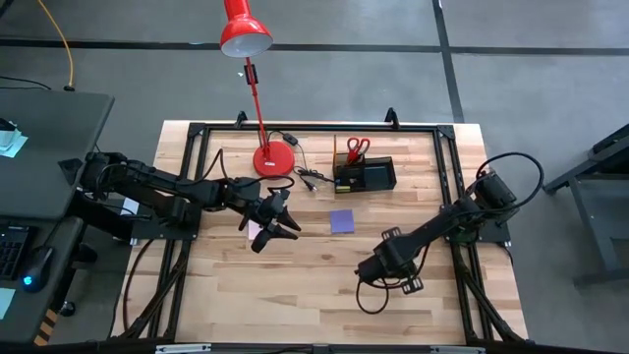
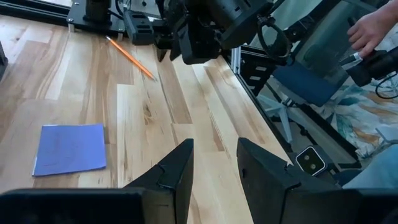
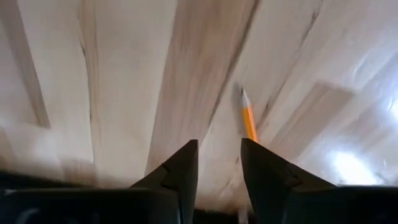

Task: Pick and place office supplies into organizer
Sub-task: Put the orange pencil into the black desk organizer

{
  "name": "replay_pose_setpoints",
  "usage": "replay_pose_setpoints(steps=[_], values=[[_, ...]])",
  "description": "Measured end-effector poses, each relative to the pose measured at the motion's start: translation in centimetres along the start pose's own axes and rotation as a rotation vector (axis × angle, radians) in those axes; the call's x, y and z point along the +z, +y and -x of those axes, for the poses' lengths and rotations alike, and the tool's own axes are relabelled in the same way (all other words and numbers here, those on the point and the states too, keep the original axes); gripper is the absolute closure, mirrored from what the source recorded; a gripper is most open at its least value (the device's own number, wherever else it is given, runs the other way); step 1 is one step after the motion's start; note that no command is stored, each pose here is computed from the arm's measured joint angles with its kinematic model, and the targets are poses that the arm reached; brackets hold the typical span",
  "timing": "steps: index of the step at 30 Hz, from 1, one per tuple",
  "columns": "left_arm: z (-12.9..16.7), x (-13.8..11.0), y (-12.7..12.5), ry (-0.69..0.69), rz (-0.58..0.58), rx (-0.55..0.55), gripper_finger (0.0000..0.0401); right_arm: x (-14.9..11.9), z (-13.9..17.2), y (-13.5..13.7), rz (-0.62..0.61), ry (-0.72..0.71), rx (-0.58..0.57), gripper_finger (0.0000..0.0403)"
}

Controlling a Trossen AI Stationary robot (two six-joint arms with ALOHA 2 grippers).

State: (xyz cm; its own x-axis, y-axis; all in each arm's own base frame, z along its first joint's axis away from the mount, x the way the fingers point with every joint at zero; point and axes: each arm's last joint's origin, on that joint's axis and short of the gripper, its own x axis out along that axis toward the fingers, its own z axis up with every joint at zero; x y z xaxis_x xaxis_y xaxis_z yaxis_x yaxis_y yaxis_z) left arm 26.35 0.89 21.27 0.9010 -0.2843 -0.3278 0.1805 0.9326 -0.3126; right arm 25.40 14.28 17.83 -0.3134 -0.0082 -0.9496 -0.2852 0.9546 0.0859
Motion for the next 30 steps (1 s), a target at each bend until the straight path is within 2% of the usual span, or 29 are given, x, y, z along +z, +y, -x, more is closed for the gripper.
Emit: replay_pose_setpoints(steps=[5,10,21,25,30], values=[[0.0,0.0,0.0,0.0,0.007,0.0,0.029,-0.1,-1.0,-0.2,-0.004,-0.001,-0.005,0.0299],[0.0,0.0,0.0,0.001,0.04,-0.005,0.029,-1.0,-2.2,-0.5,-0.011,0.082,-0.018,0.03],[0.0,0.0,0.0,0.002,0.051,-0.005,0.029,-1.8,-4.1,-1.2,0.012,0.129,-0.008,0.03],[0.0,0.0,0.0,0.001,0.051,-0.003,0.029,-1.4,-3.7,-1.3,0.055,0.098,-0.049,0.03],[0.0,0.0,0.0,0.001,0.051,0.0,0.029,-0.9,-3.6,-1.8,0.06,0.057,-0.017,0.03]])
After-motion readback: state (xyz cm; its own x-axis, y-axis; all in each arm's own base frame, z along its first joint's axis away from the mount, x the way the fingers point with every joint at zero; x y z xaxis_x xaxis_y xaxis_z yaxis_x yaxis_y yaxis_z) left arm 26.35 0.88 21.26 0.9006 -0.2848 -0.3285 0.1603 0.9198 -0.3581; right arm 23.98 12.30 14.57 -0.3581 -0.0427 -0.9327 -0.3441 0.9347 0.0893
